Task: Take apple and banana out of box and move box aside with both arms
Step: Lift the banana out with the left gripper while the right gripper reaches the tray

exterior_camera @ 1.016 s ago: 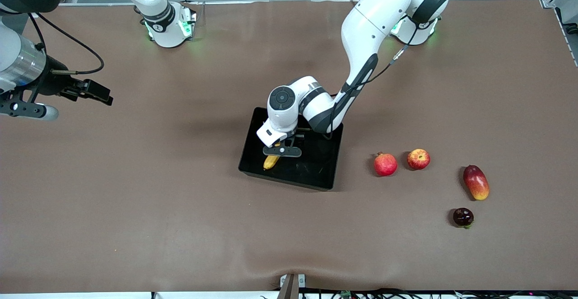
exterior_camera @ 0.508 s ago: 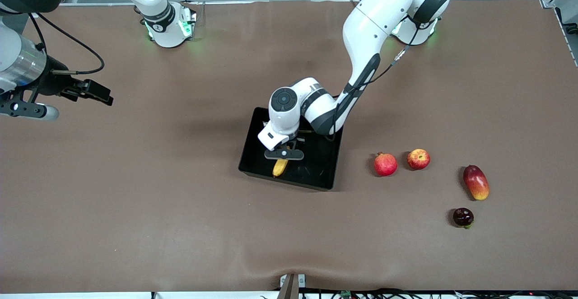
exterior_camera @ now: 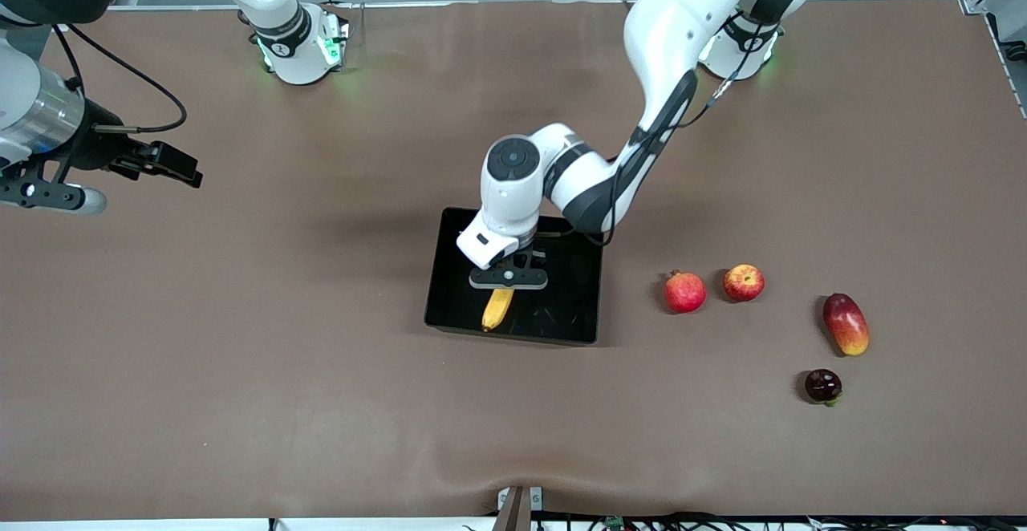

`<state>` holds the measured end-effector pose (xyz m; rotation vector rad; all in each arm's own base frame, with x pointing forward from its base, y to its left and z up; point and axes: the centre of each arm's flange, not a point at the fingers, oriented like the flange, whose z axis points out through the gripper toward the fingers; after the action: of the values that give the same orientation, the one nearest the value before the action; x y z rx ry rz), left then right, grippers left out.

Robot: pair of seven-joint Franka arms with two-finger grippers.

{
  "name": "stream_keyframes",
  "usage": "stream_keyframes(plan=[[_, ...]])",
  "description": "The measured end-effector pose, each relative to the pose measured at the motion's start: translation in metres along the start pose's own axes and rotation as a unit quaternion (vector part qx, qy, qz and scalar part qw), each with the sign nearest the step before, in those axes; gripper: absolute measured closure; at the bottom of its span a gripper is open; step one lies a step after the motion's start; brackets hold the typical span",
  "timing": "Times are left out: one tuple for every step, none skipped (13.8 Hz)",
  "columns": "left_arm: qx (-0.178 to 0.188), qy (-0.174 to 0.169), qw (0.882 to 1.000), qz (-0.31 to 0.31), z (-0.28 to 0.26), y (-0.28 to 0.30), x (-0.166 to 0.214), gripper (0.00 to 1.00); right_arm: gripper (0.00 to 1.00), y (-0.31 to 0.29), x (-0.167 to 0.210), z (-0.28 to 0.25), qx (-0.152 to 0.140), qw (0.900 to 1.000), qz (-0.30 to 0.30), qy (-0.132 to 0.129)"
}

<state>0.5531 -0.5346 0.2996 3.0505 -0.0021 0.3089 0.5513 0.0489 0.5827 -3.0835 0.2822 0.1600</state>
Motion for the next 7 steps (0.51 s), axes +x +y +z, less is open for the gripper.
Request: stream_keyframes(plan=[[0.002, 0.007, 1.000, -0.007, -0.029, -0.006, 0.011, 0.62, 0.00, -0.007, -0.001, 0.002, -0.001, 1.000, 0.012, 0.000], [0.005, 0.013, 1.000, -0.017, -0.057, -0.016, 0.023, 0.62, 0.00, -0.018, -0.004, 0.004, -0.001, 1.000, 0.020, 0.001], [0.008, 0.019, 0.999, -0.024, -0.081, -0.031, 0.037, 0.62, 0.00, -0.030, -0.007, 0.009, -0.002, 1.000, 0.021, 0.003], [0.014, 0.020, 0.999, -0.022, -0.099, -0.050, 0.051, 0.62, 0.00, -0.042, -0.009, 0.015, -0.002, 1.000, 0.018, 0.005], [0.025, 0.017, 0.999, -0.015, -0.112, -0.070, 0.063, 0.62, 0.00, -0.050, -0.010, 0.021, -0.002, 1.000, 0.015, 0.007], [0.036, 0.011, 0.999, -0.009, -0.120, -0.092, 0.075, 0.62, 0.00, -0.056, -0.011, 0.026, -0.001, 1.000, 0.011, 0.010], [0.045, 0.004, 0.999, -0.006, -0.124, -0.114, 0.087, 0.62, 0.00, -0.060, -0.010, 0.029, 0.001, 1.000, 0.009, 0.017]])
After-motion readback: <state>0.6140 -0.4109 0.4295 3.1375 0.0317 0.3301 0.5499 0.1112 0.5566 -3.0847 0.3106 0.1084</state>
